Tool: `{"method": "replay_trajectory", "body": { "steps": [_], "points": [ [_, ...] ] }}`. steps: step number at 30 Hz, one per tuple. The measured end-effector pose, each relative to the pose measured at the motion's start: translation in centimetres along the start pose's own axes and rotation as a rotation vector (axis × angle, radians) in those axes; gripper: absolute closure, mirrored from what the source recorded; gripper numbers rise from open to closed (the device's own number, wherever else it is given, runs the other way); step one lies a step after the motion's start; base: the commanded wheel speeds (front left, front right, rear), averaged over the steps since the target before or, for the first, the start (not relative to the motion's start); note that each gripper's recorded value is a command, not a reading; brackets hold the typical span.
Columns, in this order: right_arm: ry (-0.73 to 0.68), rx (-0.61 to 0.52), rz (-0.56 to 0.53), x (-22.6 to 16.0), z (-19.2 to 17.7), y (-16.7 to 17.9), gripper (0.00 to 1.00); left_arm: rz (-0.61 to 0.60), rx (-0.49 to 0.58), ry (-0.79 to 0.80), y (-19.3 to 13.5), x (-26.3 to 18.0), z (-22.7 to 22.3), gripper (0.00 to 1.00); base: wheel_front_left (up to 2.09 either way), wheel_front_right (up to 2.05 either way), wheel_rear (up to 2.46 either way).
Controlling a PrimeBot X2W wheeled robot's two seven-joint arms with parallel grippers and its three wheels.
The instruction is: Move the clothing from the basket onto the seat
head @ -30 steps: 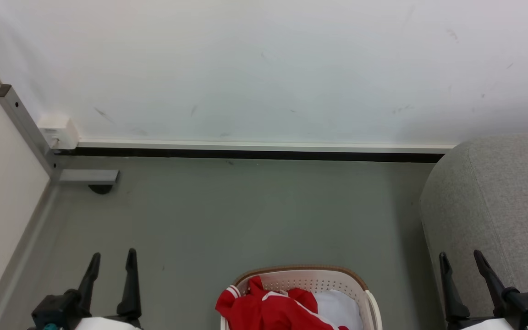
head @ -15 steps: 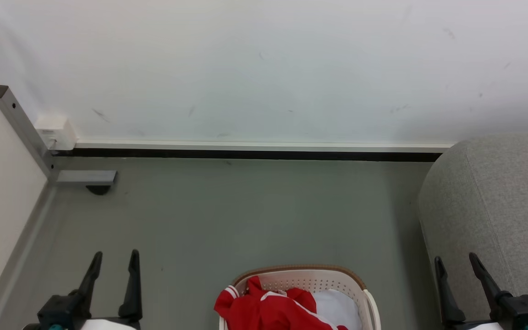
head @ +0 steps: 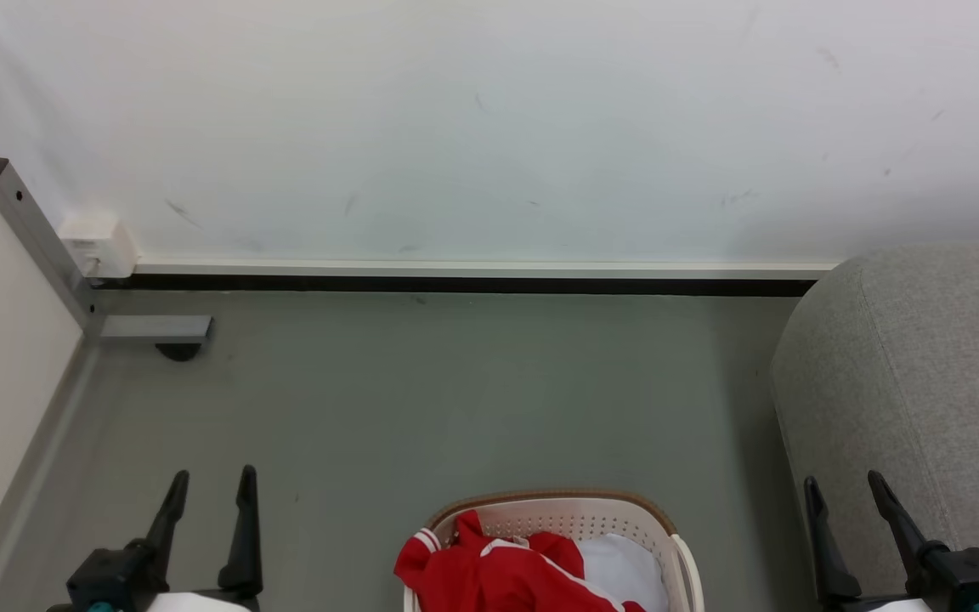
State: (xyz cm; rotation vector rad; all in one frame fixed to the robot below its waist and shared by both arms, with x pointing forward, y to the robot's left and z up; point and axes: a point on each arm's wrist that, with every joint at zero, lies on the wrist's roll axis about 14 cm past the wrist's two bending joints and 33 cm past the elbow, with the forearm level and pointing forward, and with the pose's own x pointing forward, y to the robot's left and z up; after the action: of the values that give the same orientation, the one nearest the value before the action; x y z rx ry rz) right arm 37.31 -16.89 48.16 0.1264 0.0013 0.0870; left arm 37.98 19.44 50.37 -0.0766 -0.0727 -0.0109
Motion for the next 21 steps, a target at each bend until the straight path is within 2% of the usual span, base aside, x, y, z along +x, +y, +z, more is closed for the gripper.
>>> {"method": "replay_trajectory", "body": {
  "steps": [7,12,21],
  "points": [
    [-0.001,0.008,-0.007,-0.1,0.0,-0.2,0.0,-0.02,-0.001,0.005,-0.7,0.4,-0.2,0.0,0.0,0.0,0.0],
    [-0.002,0.008,-0.022,-0.2,0.0,-0.7,0.0,-0.068,-0.004,-0.001,-2.3,1.6,-0.1,0.0,0.0,0.0,0.0],
    [-0.012,0.002,-0.042,0.8,0.3,-1.5,0.0,-0.287,0.019,0.132,-9.3,3.4,-4.4,0.0,0.0,0.0,0.0]
  ]
}}
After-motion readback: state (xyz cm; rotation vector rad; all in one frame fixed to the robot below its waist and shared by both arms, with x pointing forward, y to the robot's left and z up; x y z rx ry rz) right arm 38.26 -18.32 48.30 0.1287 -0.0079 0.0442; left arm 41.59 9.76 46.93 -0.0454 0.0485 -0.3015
